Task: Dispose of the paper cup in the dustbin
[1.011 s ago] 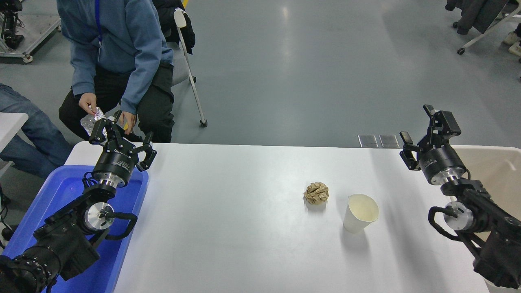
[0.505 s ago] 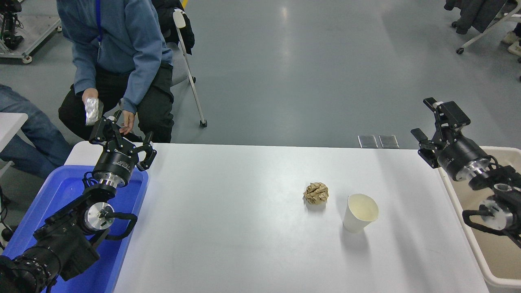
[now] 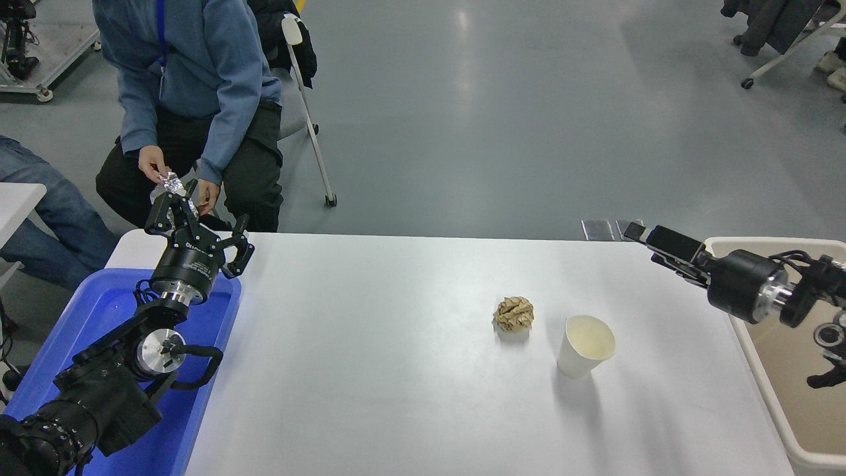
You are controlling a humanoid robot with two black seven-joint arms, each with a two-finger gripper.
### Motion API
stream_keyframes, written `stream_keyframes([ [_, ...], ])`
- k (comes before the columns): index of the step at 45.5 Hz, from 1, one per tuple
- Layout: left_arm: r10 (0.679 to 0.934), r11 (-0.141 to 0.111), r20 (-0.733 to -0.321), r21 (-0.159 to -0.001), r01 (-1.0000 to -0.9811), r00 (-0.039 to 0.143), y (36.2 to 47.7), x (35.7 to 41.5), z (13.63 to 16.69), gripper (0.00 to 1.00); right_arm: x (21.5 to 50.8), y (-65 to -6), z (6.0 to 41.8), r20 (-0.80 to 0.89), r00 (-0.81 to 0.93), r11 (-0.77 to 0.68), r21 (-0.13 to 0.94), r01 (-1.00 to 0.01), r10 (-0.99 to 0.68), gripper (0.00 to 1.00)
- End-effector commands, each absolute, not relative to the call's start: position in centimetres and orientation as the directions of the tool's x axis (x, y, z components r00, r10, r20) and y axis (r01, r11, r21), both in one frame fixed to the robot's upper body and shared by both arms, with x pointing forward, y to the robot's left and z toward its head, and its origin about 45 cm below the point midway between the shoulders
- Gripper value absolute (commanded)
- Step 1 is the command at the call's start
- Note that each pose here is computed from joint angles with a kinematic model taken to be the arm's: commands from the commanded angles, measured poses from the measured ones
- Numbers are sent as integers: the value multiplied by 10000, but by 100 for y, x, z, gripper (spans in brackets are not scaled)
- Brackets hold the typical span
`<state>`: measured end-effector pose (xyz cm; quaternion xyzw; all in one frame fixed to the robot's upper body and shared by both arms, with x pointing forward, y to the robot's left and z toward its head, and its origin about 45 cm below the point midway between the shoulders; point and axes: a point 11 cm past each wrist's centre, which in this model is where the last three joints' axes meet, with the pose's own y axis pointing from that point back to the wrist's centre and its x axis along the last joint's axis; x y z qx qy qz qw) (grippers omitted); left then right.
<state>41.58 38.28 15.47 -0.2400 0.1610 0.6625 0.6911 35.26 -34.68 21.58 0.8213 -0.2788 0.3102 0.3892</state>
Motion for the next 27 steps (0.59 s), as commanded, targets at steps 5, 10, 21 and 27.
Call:
stream_keyframes([
  [5, 8384, 70, -5405, -1183, -9930, 703, 3827, 4158, 1547, 100, 3519, -3400, 1823, 6829, 7148, -4831, 6818, -5494, 1509, 100],
  [10, 8384, 70, -5405, -1183, -9930, 703, 3827, 4158, 1547, 100, 3604, -3429, 1668, 6648, 7203, -4438, 7160, -5388, 1981, 100],
  [21, 8384, 70, -5405, -1183, -9930, 703, 3827, 4158, 1547, 100, 3718, -3290, 1531, 6477, 7151, -4166, 7447, -5214, 2629, 100],
  [27, 8384, 70, -5405, -1183, -9930, 703, 3827, 4158, 1547, 100, 3794, -3341, 1500, 6415, 7110, -3791, 7582, -5305, 2879, 100],
])
